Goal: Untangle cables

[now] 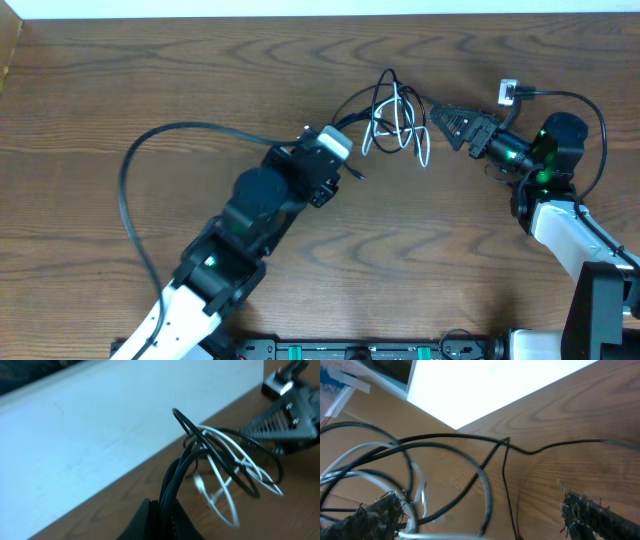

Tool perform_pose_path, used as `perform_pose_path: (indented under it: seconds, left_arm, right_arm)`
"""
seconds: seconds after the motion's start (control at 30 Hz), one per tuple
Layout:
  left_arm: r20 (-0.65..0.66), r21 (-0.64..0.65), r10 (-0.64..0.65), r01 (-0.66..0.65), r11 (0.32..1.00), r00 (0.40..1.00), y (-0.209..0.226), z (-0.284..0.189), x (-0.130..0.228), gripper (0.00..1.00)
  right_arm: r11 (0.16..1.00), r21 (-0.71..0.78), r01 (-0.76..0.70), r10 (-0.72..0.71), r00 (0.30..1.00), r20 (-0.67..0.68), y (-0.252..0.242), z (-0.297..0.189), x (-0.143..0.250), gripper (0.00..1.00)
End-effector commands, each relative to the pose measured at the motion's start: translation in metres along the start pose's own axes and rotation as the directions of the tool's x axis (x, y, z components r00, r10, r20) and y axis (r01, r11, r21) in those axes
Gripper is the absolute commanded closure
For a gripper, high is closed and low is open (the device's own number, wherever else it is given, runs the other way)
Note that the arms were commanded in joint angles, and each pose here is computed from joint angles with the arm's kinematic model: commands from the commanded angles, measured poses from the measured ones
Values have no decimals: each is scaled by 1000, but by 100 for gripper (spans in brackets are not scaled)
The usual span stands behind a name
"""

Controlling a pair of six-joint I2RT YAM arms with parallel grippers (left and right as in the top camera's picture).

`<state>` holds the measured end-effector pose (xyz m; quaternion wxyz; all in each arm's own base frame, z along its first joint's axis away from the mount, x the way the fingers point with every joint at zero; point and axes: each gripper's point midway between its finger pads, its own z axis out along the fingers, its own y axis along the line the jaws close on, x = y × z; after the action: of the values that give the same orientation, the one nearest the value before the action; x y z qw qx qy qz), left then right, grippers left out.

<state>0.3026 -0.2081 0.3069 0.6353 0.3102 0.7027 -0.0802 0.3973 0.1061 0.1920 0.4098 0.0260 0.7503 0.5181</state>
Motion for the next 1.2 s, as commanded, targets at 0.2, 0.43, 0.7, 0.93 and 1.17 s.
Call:
perform_pose_path:
  seconds: [0.2,0.43,0.7,0.93,1.17]
  left_arm:
    - [72,-47,-35,38,998,997,14,-15,-25,92]
    - [97,-56,-48,53,997,994,17,-13,-30,92]
    - [110,-321,-223,247,914,969,65,-22,-21,93]
    - [163,-476,-333,369,798,929,93,-35,-11,92]
    - [221,-511,-405,459,727,887,102,-41,-8,92]
  right_arm:
    - [994,-113,4,-5,1000,-15,33,8,1,1]
    - [978,-193,81,-84,996,-12,58,15,4,2]
    - [976,-197,88,-92,996,-12,60,16,5,3]
    - [978,-191,84,-87,996,-9,58,16,4,3]
    - [978,-192,85,-88,996,-10,58,16,5,3]
